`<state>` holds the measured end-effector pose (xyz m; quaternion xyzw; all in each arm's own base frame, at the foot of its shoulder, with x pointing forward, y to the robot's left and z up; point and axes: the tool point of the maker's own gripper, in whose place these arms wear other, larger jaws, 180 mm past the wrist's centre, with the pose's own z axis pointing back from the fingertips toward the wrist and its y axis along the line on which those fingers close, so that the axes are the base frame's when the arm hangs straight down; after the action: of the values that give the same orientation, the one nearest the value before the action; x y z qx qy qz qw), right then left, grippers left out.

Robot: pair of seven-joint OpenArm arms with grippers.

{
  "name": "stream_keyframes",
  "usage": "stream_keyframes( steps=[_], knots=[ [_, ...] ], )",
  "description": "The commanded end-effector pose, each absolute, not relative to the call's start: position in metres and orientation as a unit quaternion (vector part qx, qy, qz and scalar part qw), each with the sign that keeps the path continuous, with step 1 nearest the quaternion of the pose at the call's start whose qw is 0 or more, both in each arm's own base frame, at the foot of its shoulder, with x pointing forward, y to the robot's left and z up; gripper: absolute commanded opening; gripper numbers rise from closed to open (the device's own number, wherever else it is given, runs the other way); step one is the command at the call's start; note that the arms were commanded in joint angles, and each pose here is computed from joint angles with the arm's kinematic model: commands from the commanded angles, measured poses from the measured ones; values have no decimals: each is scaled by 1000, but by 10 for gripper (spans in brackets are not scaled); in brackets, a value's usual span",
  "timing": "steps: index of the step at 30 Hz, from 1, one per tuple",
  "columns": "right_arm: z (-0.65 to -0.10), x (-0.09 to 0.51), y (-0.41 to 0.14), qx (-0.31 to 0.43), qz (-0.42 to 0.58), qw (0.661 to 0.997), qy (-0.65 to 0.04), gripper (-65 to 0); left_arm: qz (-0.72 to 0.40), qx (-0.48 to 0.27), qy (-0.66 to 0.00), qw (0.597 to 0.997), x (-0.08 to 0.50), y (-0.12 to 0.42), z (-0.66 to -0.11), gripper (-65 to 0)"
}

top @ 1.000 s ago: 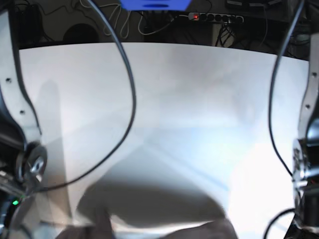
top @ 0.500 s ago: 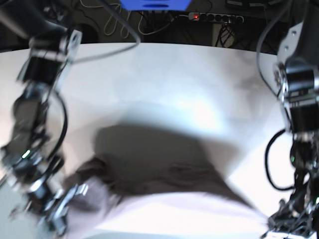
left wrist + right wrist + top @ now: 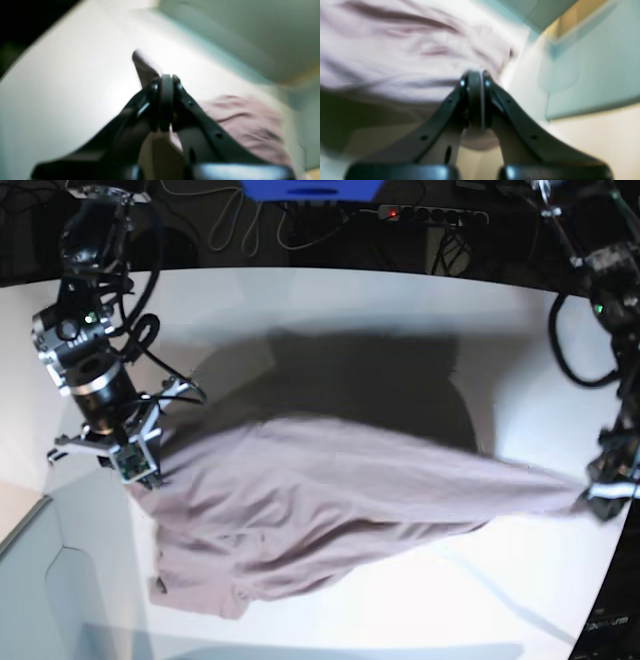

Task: Layout the t-shirt on the table in an organized manner, then fold the t-shirt properly
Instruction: 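Lift the shirt with both grippers and swing it up over the table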

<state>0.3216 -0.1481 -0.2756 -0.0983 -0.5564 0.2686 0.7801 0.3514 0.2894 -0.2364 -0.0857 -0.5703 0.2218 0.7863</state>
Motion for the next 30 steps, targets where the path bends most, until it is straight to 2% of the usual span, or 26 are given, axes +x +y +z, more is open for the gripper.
stream_keyframes(
  steps=[1, 6, 10, 17, 22, 26, 30],
  knots=[
    [-253, 322, -146, -100, 266, 756, -590, -650, 208, -102, -593, 771, 348, 284, -217, -650],
    [-262, 310, -167, -119, 254, 771, -572, -650, 244, -105, -582, 768, 316, 304, -227, -650],
    [-250, 320, -169, -125, 252, 760, -586, -650, 266, -110, -567, 772, 319, 312, -243, -650],
    [-205, 396, -155, -104, 266, 716, -637, -650, 264, -176, -585, 746, 417, 297, -213, -650],
    [-162, 473, -172, -115, 252, 703, -655, -650, 252, -180, -582, 752, 501, 284, -182, -650],
    [-112, 521, -180, -133, 247, 690, -667, -650, 263, -208, -586, 738, 556, 282, -129, -650],
    [-23, 549, -187, -154, 215, 646, -716, -650, 255, -216, -625, 706, 597, 278, -46, -650]
  ],
)
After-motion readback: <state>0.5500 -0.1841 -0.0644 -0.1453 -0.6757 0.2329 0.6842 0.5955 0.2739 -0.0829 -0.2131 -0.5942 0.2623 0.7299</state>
